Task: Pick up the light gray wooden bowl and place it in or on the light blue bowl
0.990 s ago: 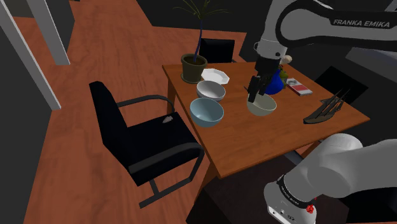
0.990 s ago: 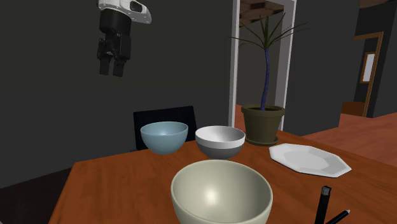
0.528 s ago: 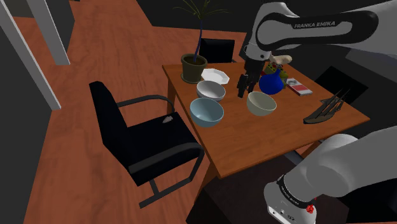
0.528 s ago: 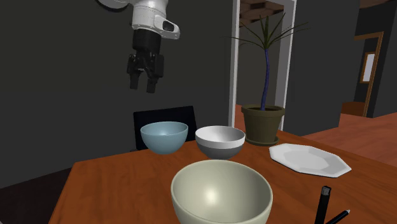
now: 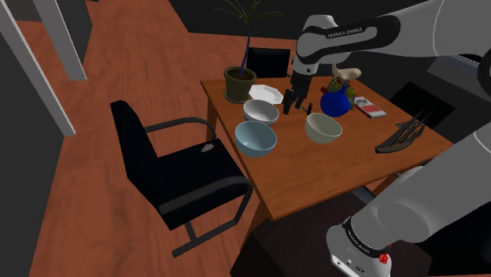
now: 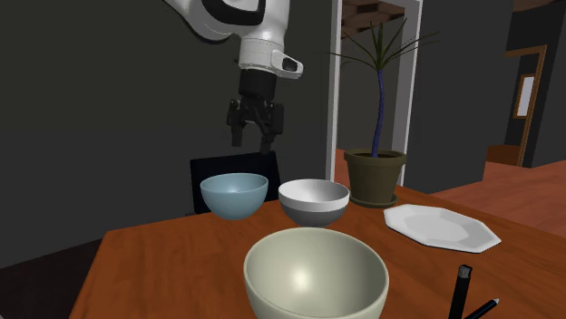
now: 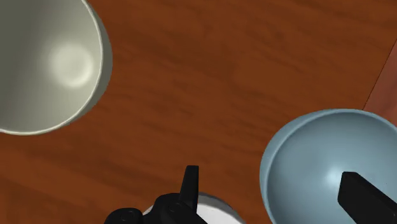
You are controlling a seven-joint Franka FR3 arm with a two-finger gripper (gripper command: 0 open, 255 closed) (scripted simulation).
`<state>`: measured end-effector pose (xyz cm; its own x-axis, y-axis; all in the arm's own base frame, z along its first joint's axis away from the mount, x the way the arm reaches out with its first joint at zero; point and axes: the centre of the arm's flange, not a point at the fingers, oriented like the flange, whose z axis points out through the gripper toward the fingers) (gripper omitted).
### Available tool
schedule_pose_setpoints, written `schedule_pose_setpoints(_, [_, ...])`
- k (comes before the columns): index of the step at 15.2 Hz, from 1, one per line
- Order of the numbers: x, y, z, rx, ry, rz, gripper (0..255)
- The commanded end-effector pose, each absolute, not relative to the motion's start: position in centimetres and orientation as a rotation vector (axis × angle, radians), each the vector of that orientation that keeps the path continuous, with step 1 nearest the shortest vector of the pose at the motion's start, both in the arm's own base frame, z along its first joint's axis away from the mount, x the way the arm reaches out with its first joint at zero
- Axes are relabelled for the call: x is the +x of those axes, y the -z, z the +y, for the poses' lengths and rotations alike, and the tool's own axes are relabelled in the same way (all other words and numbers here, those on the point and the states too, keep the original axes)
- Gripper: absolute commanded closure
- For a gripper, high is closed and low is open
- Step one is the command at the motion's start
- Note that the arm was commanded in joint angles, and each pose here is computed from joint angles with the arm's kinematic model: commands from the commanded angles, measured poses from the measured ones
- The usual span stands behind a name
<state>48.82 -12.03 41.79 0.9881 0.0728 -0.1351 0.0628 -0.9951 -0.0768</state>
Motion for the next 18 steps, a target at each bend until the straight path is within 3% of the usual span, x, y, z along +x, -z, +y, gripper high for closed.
schedule_pose_setpoints(1, [50.4, -40.7, -13.6, -3.058, -0.2, -0.103, 0])
schedule_pose_setpoints(18, [66.2, -31.2, -25.6, -3.027, -0.108, -0.084, 0])
